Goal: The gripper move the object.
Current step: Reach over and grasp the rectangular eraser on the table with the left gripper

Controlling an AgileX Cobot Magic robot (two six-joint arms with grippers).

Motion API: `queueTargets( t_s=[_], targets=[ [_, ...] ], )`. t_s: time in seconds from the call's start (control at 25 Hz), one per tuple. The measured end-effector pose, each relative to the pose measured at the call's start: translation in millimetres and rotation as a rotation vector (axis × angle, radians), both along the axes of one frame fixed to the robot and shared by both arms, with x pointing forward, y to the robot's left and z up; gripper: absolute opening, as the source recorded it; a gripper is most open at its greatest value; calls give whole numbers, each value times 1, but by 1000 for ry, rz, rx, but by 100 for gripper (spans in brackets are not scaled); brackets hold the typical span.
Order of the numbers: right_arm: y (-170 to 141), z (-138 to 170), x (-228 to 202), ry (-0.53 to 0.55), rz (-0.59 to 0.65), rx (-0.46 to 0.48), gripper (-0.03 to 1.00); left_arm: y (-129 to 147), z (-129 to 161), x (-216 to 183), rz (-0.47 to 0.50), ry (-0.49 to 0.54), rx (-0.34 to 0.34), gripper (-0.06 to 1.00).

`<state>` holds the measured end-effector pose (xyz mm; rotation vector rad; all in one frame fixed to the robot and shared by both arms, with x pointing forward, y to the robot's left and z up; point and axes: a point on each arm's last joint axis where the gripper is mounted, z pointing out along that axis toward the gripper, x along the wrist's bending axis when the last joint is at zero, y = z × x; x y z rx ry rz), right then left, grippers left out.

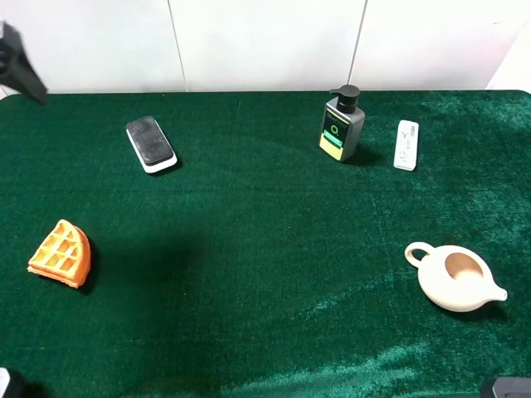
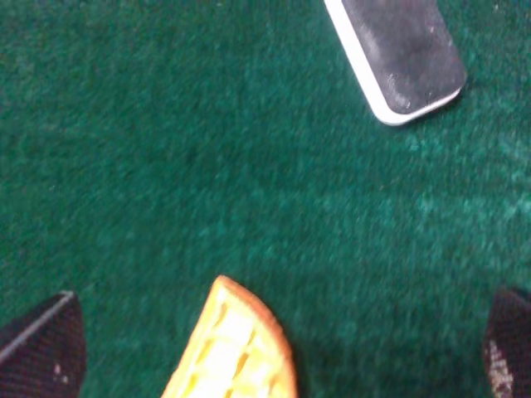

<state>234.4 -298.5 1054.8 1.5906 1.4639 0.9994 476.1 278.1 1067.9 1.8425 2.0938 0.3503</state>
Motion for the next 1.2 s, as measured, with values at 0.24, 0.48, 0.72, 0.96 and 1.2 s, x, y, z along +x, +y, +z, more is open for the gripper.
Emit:
queueTargets(
  t_s=[0.24, 0.48, 0.72, 0.96, 1.2],
  targets=[
    [0, 0, 0, 0, 0, 0, 70, -7, -25, 37, 38, 49, -44, 99],
    [0, 0, 0, 0, 0, 0, 70, -19, -46, 72, 64, 61, -71, 99],
    [0, 0, 0, 0, 0, 0, 70, -36, -70, 100, 122, 108, -77, 99],
    [0, 0, 0, 0, 0, 0, 70, -51, -86, 125, 193, 120, -55, 99],
    [0, 0, 0, 0, 0, 0, 70, -58, -105, 146, 246, 157, -53, 99]
  ],
)
